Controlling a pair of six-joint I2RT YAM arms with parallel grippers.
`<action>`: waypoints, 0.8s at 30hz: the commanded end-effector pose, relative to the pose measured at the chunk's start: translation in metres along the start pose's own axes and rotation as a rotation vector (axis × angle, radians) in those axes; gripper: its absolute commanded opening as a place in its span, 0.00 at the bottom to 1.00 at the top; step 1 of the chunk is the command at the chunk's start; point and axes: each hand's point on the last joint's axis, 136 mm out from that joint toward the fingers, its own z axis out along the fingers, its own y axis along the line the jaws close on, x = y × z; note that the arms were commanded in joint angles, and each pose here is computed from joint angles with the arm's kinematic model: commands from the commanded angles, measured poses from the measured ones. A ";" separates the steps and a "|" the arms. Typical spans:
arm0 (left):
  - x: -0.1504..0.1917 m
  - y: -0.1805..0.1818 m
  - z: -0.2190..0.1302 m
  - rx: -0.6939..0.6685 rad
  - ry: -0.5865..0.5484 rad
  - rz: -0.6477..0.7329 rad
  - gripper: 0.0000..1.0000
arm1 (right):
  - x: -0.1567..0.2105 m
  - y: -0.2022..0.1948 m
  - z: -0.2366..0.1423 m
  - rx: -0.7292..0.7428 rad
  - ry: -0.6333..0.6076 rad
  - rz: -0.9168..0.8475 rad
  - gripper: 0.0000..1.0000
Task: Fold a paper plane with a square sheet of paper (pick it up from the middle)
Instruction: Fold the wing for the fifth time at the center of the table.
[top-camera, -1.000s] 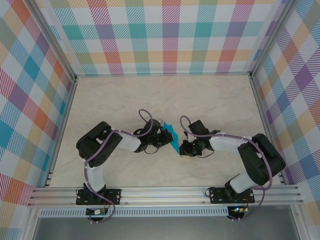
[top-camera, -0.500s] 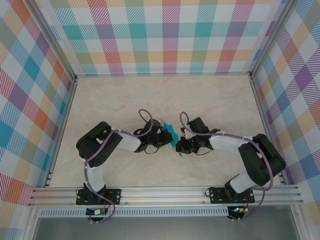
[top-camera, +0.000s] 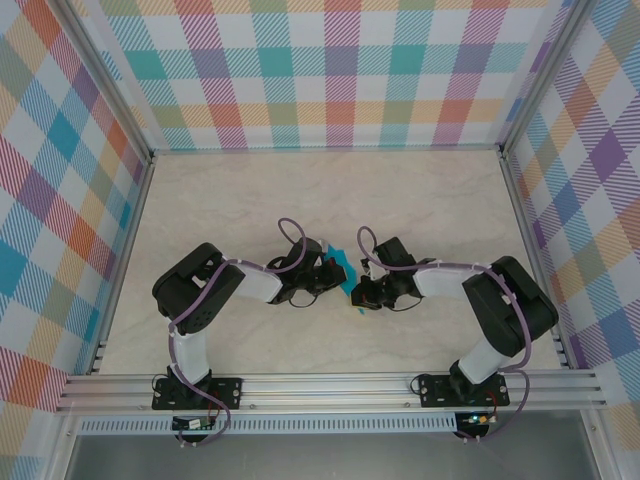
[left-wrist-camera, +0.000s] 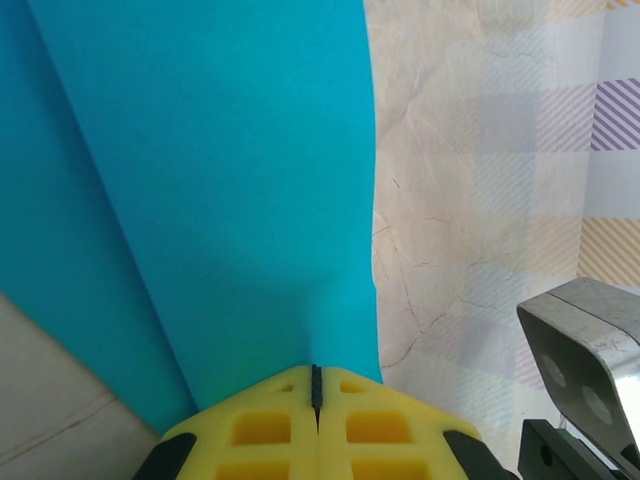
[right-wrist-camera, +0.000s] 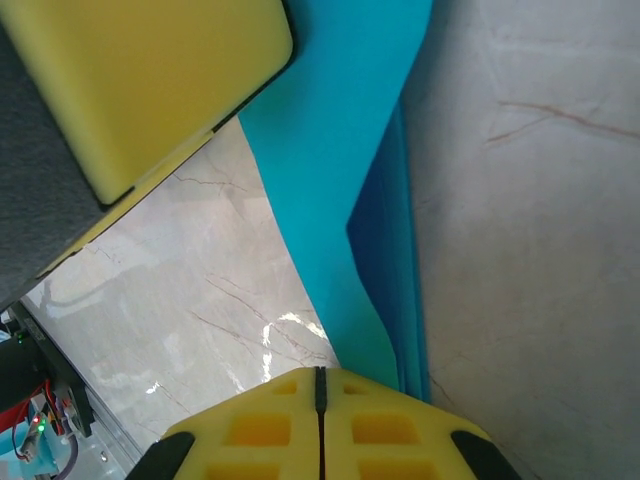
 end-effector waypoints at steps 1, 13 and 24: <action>0.009 0.011 0.004 -0.041 0.033 0.012 0.00 | 0.003 0.010 -0.017 -0.007 -0.012 -0.025 0.09; 0.009 0.009 0.005 -0.035 0.036 0.012 0.00 | 0.003 0.030 -0.017 0.022 0.000 -0.134 0.10; 0.009 0.010 0.004 -0.038 0.038 0.014 0.00 | 0.003 -0.004 -0.006 0.168 0.011 -0.090 0.08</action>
